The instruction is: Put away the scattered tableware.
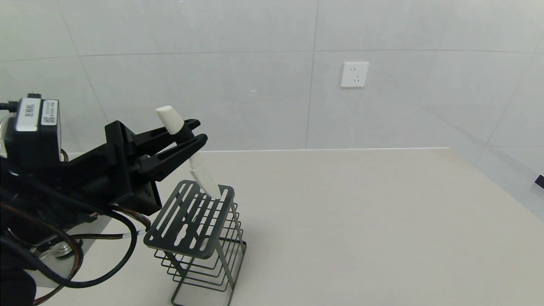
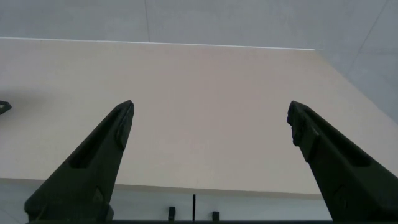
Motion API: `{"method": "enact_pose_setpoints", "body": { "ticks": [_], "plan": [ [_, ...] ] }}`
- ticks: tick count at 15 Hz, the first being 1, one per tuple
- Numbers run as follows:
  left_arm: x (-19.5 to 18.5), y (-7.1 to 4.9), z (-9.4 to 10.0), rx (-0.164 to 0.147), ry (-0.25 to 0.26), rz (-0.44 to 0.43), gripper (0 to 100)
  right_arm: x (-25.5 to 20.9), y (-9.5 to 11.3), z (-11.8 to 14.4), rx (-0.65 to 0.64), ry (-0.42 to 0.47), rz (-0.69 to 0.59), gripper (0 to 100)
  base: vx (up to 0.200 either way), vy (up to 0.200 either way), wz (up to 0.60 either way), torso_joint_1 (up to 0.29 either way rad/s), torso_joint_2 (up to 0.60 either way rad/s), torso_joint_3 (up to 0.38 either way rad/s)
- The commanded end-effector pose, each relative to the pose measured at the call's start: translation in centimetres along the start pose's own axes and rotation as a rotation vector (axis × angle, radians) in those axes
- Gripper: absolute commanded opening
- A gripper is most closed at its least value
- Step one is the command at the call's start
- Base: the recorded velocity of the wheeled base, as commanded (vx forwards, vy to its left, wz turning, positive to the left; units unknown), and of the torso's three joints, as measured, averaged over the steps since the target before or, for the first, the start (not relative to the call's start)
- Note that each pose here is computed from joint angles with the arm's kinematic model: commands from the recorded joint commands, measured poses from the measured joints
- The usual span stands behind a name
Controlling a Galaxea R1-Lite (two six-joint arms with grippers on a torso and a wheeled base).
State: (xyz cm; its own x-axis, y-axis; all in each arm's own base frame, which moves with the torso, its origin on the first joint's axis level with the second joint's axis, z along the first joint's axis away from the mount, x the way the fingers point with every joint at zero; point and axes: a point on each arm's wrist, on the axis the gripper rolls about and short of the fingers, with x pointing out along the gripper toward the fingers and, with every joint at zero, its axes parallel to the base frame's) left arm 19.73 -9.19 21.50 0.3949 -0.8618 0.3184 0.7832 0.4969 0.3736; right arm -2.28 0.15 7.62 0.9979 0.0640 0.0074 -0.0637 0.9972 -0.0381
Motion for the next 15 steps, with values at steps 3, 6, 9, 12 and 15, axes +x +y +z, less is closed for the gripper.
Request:
{"method": "enact_pose_setpoints", "body": {
  "ticks": [3,6,9,12,15],
  "plan": [
    [-0.06,0.11,-0.36,0.007,0.012,0.004,0,0.01,0.0,0.01,0.001,0.001,0.0,100,0.0,0.0,0.0,0.0,0.0,0.0],
    [0.05,-0.03,-0.45,0.003,0.012,-0.004,0,0.01,0.0,0.01,0.001,0.001,0.0,100,0.0,0.0,0.0,0.0,0.0,0.0],
    [0.05,-0.14,-0.61,-0.002,0.017,-0.007,0,0.01,0.0,0.01,0.001,0.001,0.0,100,0.0,0.0,0.0,0.0,0.0,0.0],
    [0.06,-0.13,-0.65,-0.003,0.018,-0.007,0,0.01,0.0,0.01,0.001,0.001,0.0,100,0.0,0.0,0.0,0.0,0.0,0.0],
    [0.07,-0.14,-0.93,-0.01,0.026,-0.006,0,0.01,0.0,0.01,0.001,0.001,0.0,100,0.0,0.0,0.0,0.0,0.0,0.0]
  ]
}}
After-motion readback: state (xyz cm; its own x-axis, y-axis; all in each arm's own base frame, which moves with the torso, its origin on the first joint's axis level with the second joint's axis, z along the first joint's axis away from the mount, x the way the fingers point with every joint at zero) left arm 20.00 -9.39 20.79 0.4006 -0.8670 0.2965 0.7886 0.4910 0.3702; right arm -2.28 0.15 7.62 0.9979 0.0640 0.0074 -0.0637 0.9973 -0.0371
